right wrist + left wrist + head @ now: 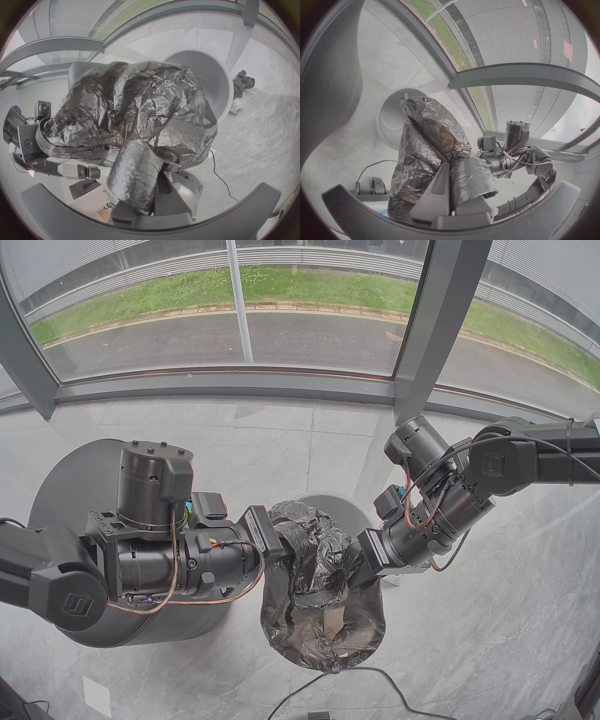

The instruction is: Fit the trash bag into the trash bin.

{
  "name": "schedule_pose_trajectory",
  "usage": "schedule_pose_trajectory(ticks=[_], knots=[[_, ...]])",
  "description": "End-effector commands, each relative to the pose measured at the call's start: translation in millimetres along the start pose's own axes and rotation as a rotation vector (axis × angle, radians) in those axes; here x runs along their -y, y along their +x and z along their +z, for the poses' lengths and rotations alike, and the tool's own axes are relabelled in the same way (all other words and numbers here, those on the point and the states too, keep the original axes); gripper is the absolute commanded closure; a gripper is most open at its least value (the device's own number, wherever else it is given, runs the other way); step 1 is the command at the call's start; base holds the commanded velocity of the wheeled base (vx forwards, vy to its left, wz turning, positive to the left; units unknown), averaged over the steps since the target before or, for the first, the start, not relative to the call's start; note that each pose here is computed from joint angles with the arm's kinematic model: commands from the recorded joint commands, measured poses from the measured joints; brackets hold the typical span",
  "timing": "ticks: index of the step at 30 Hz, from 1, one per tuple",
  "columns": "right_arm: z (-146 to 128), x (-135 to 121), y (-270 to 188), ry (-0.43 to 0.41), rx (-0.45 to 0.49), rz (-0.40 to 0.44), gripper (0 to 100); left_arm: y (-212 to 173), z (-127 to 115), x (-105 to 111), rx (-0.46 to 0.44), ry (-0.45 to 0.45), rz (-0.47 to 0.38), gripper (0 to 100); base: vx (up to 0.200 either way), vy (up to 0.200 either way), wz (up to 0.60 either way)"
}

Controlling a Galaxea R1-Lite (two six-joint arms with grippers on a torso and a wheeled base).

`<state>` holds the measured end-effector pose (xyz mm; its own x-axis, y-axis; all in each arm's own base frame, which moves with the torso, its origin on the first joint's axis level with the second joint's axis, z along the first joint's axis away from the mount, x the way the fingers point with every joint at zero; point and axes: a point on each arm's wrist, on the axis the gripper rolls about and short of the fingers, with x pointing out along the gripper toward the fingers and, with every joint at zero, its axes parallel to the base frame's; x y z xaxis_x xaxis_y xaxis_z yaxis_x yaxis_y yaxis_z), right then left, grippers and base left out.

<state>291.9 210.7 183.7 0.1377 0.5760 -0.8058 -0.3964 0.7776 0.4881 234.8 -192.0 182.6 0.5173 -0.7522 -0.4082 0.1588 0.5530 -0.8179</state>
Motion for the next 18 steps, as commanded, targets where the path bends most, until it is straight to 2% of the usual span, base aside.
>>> schedule_pose_trajectory(ticks=[1, 8, 18], knots=[[5.5, 11.4, 5.9, 0.022, 0.007, -0.011, 100, 13.2, 4.7, -14.0, -0.002, -0.023, 0.044, 100, 0.000, 0.000, 0.00], [14.5, 24.1, 16.1, 0.033, 0.042, -0.017, 100, 19.2, 18.9, -24.9, 0.029, -0.045, 0.072, 100, 0.000, 0.000, 0.00], [24.5, 36.7, 43.1, -0.002, 0.157, -0.002, 100, 35.4, 42.3, -35.9, 0.071, -0.064, 0.092, 100, 0.000, 0.000, 0.00]])
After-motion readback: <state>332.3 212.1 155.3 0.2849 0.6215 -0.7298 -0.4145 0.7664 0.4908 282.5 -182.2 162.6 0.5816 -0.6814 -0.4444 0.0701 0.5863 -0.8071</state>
